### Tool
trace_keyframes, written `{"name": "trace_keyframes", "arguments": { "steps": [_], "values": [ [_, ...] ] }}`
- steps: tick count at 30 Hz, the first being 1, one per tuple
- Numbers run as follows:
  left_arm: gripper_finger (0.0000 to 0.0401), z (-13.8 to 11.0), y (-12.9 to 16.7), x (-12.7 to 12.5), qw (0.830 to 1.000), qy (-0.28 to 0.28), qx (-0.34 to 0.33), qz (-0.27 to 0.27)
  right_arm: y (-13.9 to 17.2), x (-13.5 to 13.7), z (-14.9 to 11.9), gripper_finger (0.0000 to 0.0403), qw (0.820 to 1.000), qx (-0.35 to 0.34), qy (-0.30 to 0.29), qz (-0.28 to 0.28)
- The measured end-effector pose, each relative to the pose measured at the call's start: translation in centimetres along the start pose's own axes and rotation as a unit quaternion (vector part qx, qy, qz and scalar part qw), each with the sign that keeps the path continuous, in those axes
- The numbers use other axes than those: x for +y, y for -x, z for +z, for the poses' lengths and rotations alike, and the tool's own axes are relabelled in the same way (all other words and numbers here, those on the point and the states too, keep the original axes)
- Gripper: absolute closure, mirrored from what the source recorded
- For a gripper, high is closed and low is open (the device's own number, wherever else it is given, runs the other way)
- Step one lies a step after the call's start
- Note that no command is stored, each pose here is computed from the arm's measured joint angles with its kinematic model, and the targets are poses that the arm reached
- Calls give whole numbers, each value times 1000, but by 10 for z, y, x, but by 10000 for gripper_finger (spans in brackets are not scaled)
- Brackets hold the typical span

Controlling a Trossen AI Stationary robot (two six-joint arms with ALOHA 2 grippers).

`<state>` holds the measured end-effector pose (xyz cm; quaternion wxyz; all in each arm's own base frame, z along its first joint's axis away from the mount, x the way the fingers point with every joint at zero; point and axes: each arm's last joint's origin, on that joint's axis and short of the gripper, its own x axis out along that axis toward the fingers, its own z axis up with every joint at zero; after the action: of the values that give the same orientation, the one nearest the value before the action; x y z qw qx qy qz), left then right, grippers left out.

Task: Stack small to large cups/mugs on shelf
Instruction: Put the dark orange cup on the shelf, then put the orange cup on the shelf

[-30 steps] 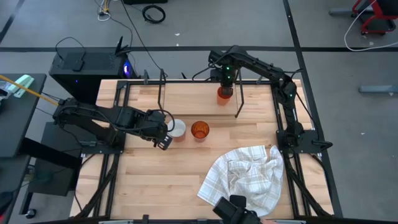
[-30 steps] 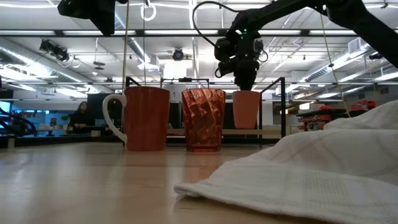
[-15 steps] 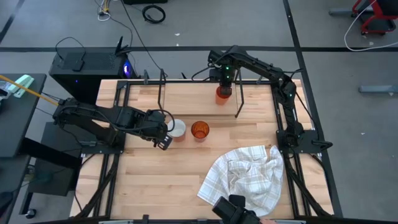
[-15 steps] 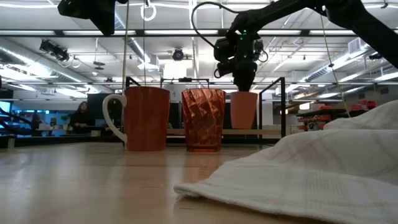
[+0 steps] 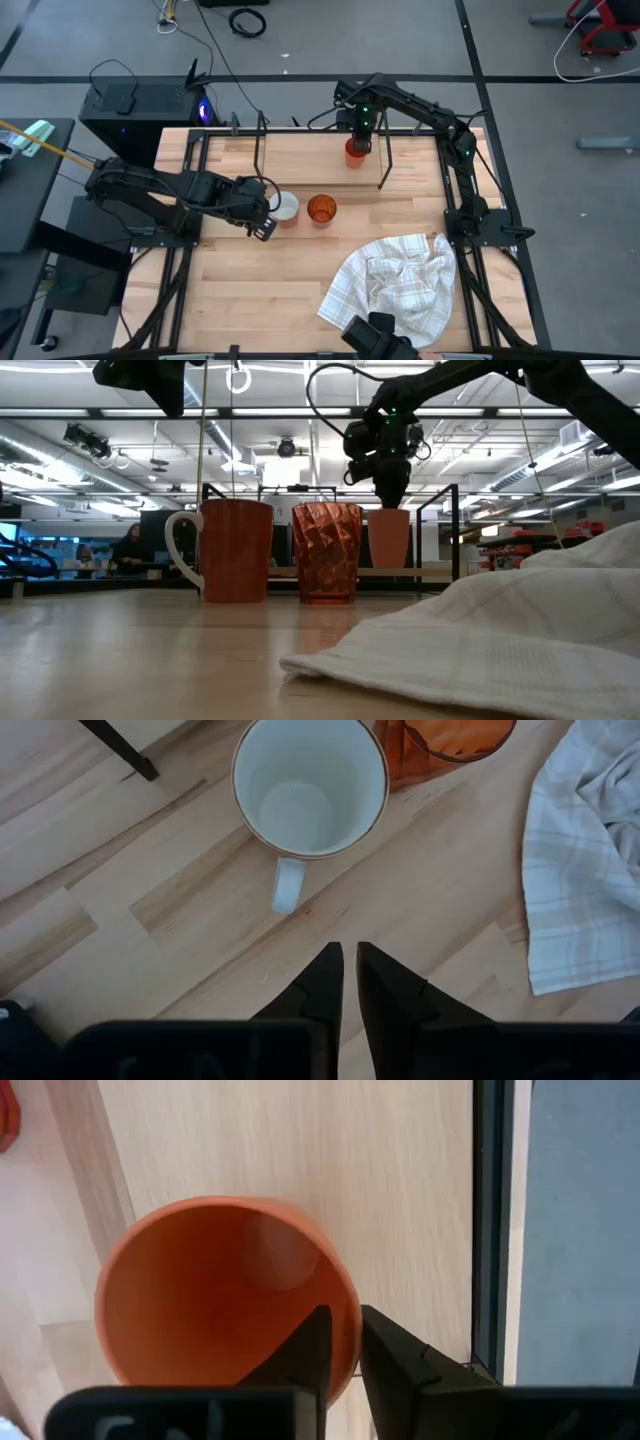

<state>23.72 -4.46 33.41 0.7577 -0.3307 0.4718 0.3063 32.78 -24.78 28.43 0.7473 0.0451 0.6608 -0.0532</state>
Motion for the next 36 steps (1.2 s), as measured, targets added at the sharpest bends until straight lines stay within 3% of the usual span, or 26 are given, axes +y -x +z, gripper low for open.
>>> {"name": "trace_keyframes", "arguments": {
  "steps": [9, 17, 24, 31, 36],
  "values": [
    [368, 0, 0, 0, 1000, 0, 0, 0, 5, 0, 0, 319, 1000, -7, -10, -16],
    [361, 0, 0, 0, 1000, 1, 0, 0, 45, 11, -10, 309, 997, -58, -15, -55],
    [369, 0, 0, 0, 1000, 1, 0, 0, 115, 59, -25, 311, 981, -175, 5, -86],
    [361, 0, 0, 0, 1000, 1, -1, -1, 173, 122, -44, 312, 948, -312, 34, -44],
    [363, 0, 0, -1, 1000, 2, -1, -3, 192, 151, -60, 312, 941, -337, 30, -11]
  ]
}}
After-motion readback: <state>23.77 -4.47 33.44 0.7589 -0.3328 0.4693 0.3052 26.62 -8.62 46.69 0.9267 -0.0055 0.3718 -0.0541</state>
